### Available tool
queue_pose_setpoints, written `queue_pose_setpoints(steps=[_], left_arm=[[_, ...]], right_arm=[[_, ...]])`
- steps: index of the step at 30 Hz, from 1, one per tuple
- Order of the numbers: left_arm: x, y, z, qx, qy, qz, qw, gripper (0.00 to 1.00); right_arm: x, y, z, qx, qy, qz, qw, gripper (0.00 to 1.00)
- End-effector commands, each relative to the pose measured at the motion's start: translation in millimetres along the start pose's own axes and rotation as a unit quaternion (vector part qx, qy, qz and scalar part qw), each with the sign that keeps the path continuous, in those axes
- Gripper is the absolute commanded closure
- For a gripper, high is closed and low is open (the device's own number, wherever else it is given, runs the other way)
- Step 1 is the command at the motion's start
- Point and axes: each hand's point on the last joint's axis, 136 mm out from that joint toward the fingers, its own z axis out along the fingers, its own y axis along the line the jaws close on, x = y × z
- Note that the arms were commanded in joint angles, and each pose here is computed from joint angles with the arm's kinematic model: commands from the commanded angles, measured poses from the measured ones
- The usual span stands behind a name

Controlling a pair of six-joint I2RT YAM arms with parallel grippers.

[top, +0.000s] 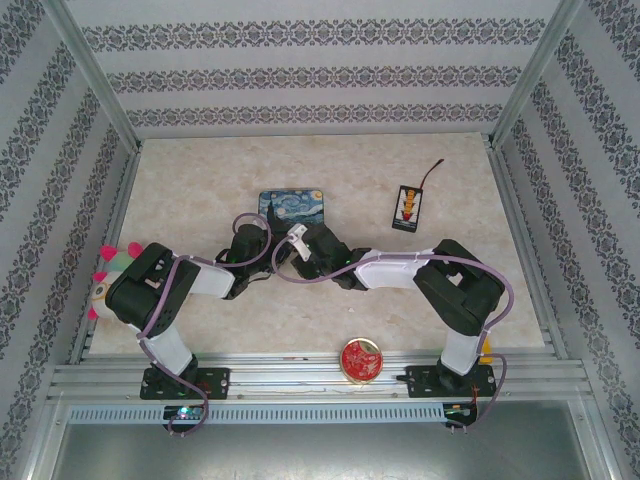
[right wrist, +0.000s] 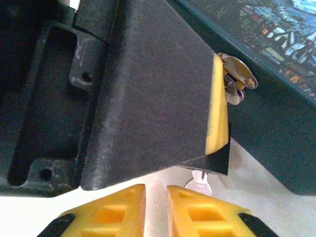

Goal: Unlock the padlock with the key

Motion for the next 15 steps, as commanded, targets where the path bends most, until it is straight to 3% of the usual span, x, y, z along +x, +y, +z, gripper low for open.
queue_pose_setpoints(steps=[1,7,15], left_arm=[[14.8,-21.0,-0.1,0.032,0.045,0.010,0.998,1.00],[15.7,-20.7,-0.5,0.031,0.047,0.014,0.998,1.00],[18.5,-20.0,-0.4,0.034,0.053,0.015,0.998,0.98]], right_arm=[[-6.8,-28.4,7.1,0.037,-0.013,0.020,0.999,0.87],[-14.8,-16.0,0.2,-0.043,-0.030,0.061,0.997,1.00],[-28.2,-15.4,-8.2,-0.162,-0.057,0.143,0.975,1.00]])
